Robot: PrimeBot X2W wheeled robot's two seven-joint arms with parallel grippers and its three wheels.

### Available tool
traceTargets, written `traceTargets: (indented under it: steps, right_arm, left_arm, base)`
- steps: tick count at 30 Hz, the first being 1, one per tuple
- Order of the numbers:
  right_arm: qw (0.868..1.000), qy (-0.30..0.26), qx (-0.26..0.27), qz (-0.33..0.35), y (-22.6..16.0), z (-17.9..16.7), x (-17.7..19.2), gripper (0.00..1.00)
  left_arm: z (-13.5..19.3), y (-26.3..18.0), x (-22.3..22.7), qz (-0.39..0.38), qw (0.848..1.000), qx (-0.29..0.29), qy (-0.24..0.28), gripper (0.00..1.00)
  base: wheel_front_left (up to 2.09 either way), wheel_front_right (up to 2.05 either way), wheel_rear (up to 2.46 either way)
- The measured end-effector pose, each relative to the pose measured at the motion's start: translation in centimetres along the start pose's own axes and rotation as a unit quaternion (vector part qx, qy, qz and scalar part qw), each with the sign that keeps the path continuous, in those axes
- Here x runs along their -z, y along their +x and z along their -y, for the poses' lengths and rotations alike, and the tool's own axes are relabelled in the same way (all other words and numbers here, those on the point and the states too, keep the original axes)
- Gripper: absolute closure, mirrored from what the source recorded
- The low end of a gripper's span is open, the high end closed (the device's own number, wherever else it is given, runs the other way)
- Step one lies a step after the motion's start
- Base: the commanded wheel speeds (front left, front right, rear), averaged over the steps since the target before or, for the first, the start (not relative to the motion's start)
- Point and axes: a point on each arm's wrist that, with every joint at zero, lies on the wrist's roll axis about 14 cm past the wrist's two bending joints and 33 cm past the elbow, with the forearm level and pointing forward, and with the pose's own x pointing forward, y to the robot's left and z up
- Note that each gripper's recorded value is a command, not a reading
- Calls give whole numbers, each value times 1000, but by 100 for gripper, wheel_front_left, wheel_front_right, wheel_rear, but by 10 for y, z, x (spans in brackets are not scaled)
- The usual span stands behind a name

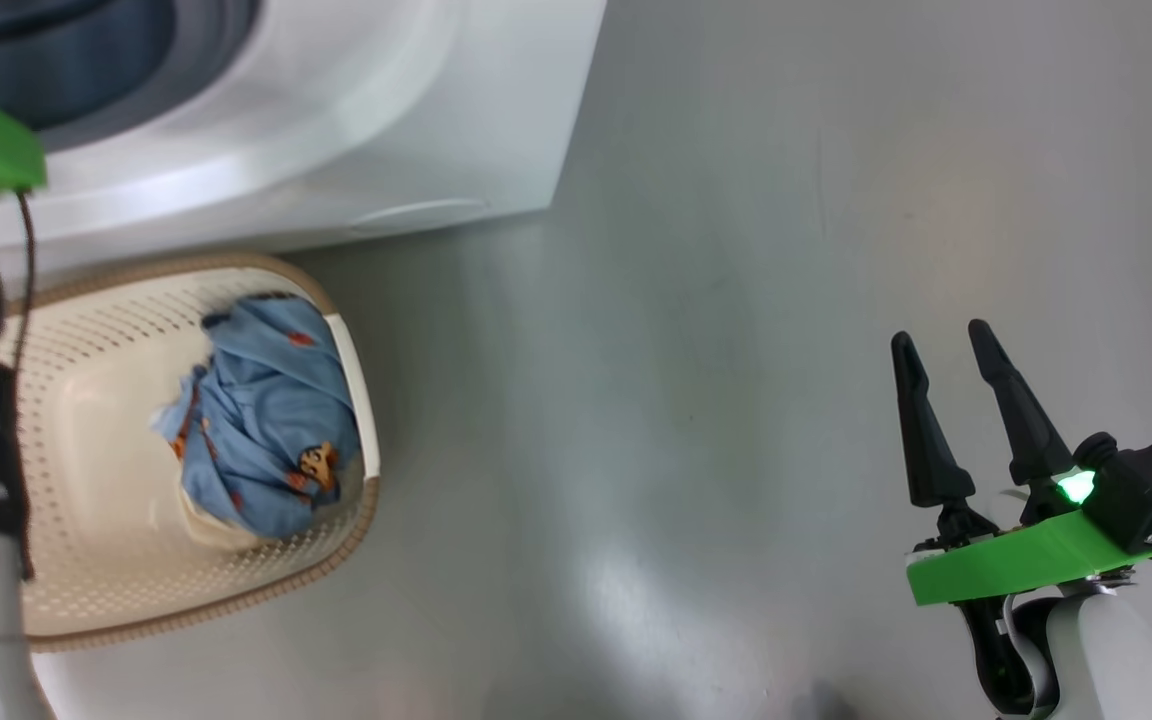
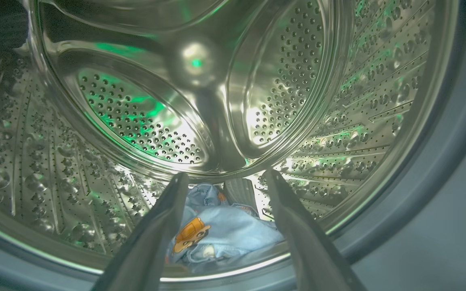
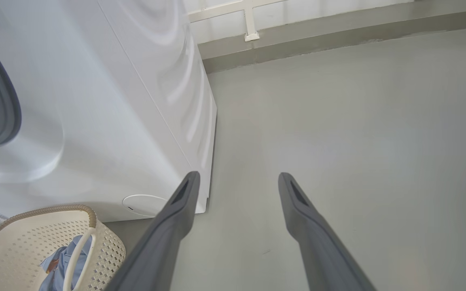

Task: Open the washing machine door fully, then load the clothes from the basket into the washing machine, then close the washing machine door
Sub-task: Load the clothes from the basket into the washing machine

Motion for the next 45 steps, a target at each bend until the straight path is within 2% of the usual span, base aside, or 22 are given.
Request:
traceTargets:
  steps: [28, 32, 45]
  right_arm:
    - [996, -4, -45, 83, -42, -35, -70, 0]
    - [995, -6, -46, 93, -52, -37, -77, 0]
    - [992, -8, -45, 116, -87, -38, -92, 0]
  left_arm:
    - [-22, -130, -77, 56, 998, -38, -16, 0]
    - [-28, -155, -82, 60, 996, -56, -30, 0]
    - [-29, -225, -89, 57, 995, -72, -30, 0]
  base:
    - [0, 0, 0]
    - [0, 0, 0]
    - [0, 0, 0]
